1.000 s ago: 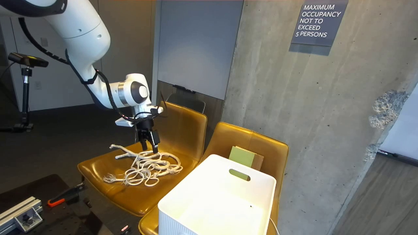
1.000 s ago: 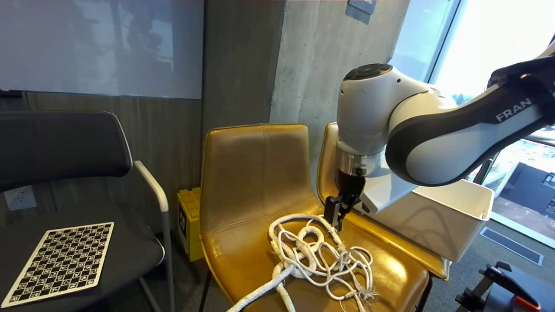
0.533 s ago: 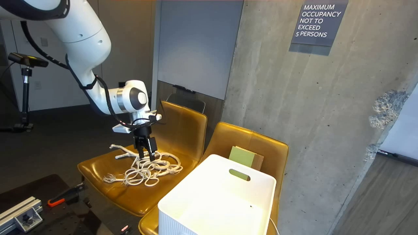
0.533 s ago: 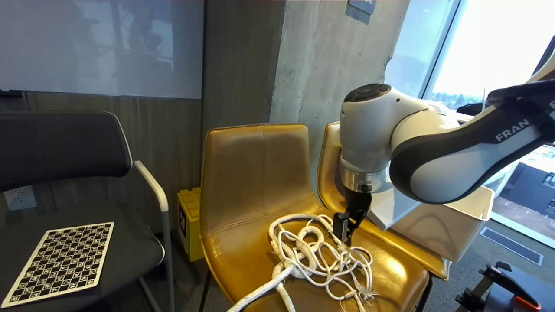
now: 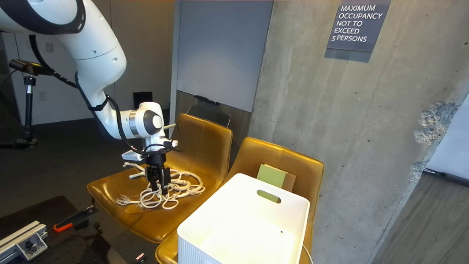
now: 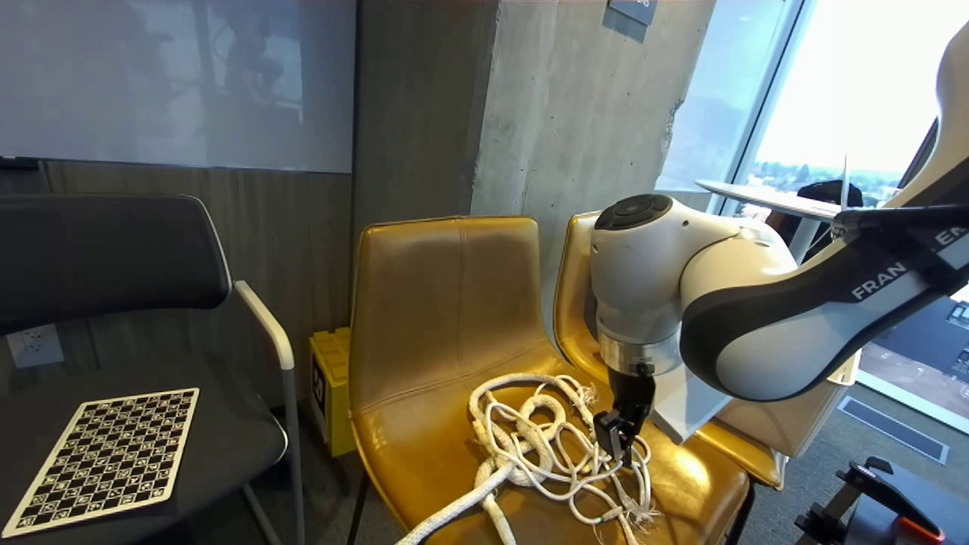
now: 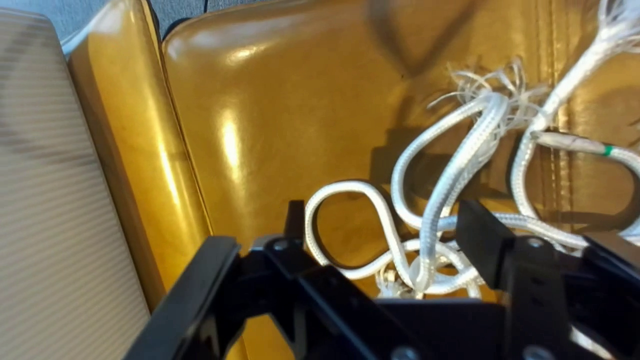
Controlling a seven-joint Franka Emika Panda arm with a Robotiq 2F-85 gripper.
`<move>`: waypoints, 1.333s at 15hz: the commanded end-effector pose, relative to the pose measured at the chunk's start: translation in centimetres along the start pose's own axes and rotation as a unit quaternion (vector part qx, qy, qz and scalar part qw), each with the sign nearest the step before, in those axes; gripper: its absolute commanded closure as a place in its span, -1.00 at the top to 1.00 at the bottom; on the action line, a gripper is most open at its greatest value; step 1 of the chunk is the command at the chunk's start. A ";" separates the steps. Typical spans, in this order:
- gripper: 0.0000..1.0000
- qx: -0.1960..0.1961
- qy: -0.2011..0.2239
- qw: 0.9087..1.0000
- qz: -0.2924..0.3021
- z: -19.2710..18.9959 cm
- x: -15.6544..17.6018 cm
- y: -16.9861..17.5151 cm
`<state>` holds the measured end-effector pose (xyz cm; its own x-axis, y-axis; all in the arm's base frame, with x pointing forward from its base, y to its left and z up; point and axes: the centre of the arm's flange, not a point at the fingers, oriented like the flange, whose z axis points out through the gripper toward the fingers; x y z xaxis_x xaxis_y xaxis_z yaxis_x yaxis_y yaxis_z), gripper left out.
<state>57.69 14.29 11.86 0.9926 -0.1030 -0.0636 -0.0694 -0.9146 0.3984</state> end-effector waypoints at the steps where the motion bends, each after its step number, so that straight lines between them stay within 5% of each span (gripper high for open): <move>1: -0.09 0.005 -0.012 1.000 0.001 0.0 -0.3 -0.3; 7: -0.96 0.010 -0.021 1.000 0.000 0.1 -0.5 -0.4; 13: -0.98 0.030 -0.025 0.999 0.008 -2.8 -0.2 0.7; 20: -0.98 0.077 0.052 0.995 0.032 -17.9 1.9 7.5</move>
<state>60.43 14.81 23.78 0.9914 -0.1288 0.0216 -0.1293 -0.9442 0.3028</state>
